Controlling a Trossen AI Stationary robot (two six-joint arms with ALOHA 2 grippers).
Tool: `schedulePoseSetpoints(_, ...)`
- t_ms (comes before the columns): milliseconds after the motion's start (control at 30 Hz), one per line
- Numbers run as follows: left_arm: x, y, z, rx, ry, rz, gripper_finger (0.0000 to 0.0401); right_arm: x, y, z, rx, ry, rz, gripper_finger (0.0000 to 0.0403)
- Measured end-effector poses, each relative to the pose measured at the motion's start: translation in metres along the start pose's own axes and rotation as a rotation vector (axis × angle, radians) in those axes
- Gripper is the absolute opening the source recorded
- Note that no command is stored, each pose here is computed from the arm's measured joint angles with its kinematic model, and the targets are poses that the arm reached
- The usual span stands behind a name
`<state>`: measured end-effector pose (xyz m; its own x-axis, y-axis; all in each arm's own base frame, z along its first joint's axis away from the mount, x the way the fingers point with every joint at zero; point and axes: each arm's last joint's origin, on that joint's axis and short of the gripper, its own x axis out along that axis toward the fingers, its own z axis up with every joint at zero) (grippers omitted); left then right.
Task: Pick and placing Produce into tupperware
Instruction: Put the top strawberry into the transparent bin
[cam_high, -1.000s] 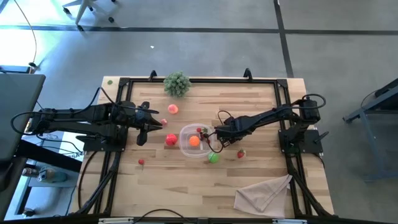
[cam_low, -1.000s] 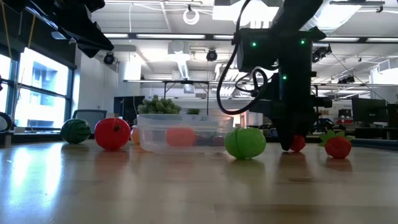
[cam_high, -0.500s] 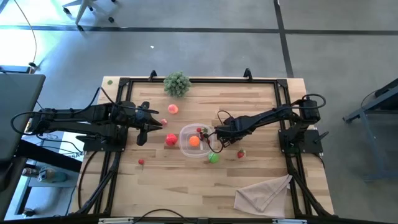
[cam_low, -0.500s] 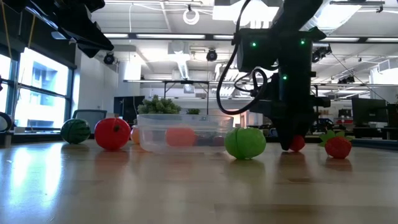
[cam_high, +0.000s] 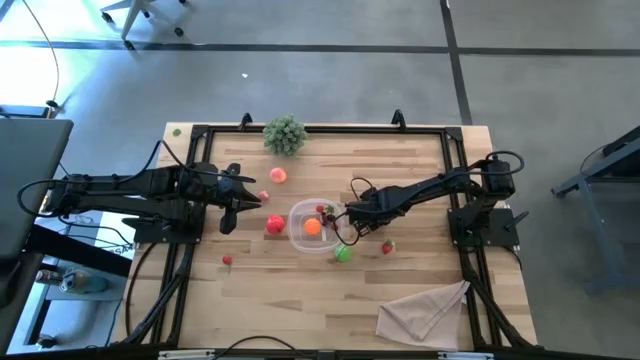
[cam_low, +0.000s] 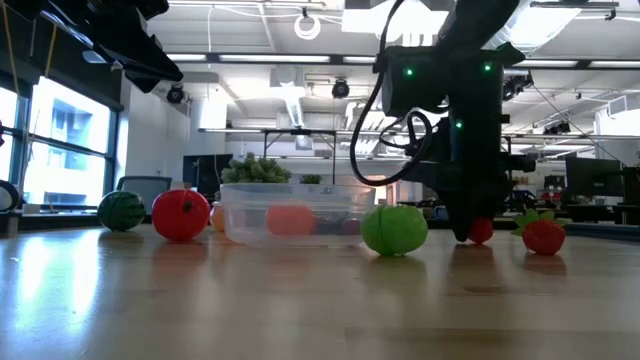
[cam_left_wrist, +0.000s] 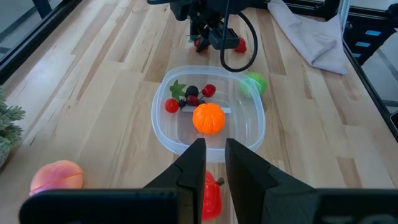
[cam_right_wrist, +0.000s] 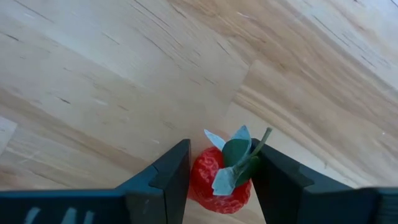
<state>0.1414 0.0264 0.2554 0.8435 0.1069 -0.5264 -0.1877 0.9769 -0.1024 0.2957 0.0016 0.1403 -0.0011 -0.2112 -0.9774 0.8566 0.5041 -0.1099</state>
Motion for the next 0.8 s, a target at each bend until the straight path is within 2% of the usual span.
schedulePoseSetpoints(200, 0.0, 0.0, 0.0, 0.0, 0.0, 0.0, 0.0051, 0.0, -0.0022, -0.0005, 0.026, -0.008, -0.029, 0.0154)
schedulePoseSetpoints(533, 0.0, 0.0, 0.0, 0.0, 0.0, 0.0, 0.0051, -0.0001, -0.0033, 0.0005, 0.061, -0.047, -0.055, 0.0193)
schedulePoseSetpoints(800, 0.0, 0.0, 0.0, 0.0, 0.0, 0.0, 0.0051, -0.0001, -0.0029, -0.0007, 0.12, -0.013, -0.038, 0.0197)
